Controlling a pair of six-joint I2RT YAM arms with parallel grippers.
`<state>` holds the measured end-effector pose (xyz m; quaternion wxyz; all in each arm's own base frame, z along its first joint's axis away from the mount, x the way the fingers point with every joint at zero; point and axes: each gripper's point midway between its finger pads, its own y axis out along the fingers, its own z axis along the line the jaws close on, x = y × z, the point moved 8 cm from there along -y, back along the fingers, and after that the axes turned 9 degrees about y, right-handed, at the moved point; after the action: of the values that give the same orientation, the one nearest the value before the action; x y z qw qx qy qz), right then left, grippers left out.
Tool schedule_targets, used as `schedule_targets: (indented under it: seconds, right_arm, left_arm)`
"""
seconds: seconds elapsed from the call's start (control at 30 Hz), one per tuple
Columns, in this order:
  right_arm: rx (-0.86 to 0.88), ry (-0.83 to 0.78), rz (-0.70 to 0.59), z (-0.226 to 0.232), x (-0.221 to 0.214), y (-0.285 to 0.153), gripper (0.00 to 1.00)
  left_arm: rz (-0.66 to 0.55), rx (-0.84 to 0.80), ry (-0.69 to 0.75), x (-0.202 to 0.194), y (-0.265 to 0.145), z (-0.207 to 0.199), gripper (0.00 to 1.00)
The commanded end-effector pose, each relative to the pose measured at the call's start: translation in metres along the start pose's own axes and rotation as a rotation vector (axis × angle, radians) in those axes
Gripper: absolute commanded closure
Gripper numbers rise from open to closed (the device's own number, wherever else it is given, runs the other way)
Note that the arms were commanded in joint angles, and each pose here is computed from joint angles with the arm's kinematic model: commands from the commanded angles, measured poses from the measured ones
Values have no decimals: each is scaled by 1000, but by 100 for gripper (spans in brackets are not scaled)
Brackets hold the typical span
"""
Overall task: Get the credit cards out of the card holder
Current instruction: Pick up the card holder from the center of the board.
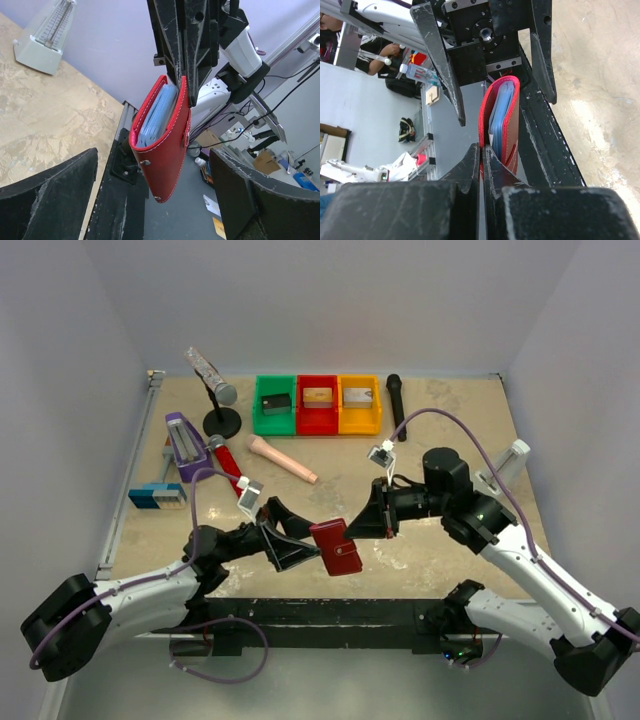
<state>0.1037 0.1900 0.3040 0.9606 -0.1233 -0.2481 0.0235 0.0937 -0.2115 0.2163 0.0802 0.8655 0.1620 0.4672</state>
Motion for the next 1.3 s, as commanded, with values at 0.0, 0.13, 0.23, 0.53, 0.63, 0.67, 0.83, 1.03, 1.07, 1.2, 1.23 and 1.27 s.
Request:
schedule_targets:
  seconds: [0.0, 0.13, 0.23, 0.53, 0.63, 0.67, 0.83, 1.03, 1.07, 1.2, 1.23, 1.27]
  right_arm:
    - [62, -63, -28, 17, 10, -2, 100]
    - [60, -60, -30, 17, 11, 0, 100]
    - [56, -57, -30, 16, 12, 0, 100]
    - [33, -52, -29, 11, 11, 2, 100]
    - [31, -50, -27, 10, 11, 2, 100]
    - [29, -50, -27, 10, 11, 2, 100]
    - [20, -46, -24, 7, 11, 3, 100]
    - [12, -44, -25, 6, 12, 3, 100]
    - [11, -45, -23, 6, 12, 4, 100]
    - [-5, -47, -25, 5, 12, 3, 100]
    - [-14, -47, -25, 6, 12, 2, 100]
    - [-29, -46, -28, 5, 11, 1, 100]
  left_arm:
    - [-81, -94, 71, 21, 7, -17, 5]
    - [-76, -111, 73, 21, 7, -19, 12]
    - [-75, -121, 76, 21, 8, -20, 20]
    - [-72, -124, 78, 21, 7, -21, 38]
    - [-68, -124, 78, 22, 8, -21, 42]
    - [-67, -125, 79, 22, 8, -22, 44]
    - [-68, -133, 82, 23, 8, -23, 55]
    - [-65, -132, 86, 23, 7, -23, 65]
    - [-66, -133, 88, 23, 7, -24, 67]
    - [-59, -129, 90, 22, 6, -23, 76]
    - [-56, -126, 87, 21, 6, -23, 79]
    - [-56, -128, 90, 22, 6, -23, 82]
